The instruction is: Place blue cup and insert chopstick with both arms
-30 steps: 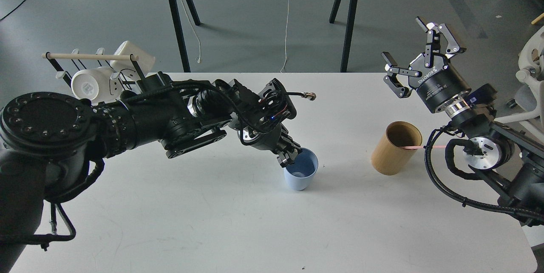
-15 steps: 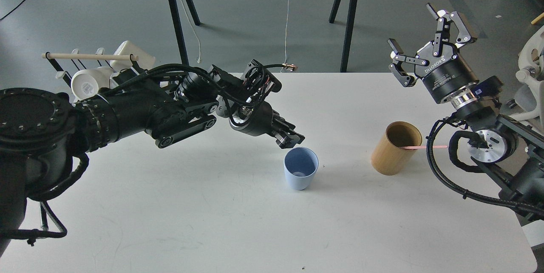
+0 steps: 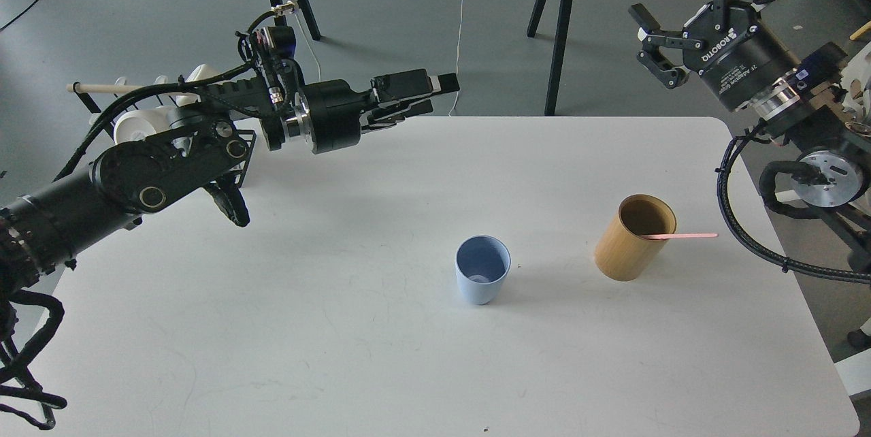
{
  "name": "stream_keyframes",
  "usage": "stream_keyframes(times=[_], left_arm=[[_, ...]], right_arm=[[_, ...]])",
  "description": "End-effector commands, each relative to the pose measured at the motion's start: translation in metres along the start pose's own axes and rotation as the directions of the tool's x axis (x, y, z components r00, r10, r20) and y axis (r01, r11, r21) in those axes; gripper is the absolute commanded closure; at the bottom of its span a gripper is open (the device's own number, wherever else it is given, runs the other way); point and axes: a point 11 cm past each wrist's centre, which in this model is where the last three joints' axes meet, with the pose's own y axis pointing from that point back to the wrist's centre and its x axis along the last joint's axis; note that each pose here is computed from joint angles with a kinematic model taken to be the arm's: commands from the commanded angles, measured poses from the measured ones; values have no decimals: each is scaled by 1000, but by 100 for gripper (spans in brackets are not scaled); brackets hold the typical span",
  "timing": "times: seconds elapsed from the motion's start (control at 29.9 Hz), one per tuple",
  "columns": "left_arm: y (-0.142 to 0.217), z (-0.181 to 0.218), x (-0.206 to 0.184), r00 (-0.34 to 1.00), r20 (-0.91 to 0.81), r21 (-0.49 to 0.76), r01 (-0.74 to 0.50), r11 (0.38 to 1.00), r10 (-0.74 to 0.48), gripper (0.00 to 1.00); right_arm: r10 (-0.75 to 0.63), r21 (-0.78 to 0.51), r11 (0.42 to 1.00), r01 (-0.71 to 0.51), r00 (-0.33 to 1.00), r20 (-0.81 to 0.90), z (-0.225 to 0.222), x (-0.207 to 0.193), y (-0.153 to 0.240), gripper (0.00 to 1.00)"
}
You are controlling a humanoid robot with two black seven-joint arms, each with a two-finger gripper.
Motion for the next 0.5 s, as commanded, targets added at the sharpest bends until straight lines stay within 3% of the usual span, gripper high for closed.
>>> stream_keyframes(times=[0.0,0.2,0.3,0.47], left_arm=[[34,22,24,976,-185,-154,-145,977,116,8],[78,36,68,880,-368,-277,-412,868,300,8],[86,35,73,862,-392,-283,-445,850,321,8],[87,27,67,858,-402,-265,-444,856,321,8]], right_arm=[[-25,-115,993,-8,958,-286,-29,15,18,1],[25,-134,983,-128,809,-588,-102,42,81,1],[31,-130,972,-195,658,-752,-128,39,112,1],[-16,-108,963,-249,346,-938,-123,14,153,1]])
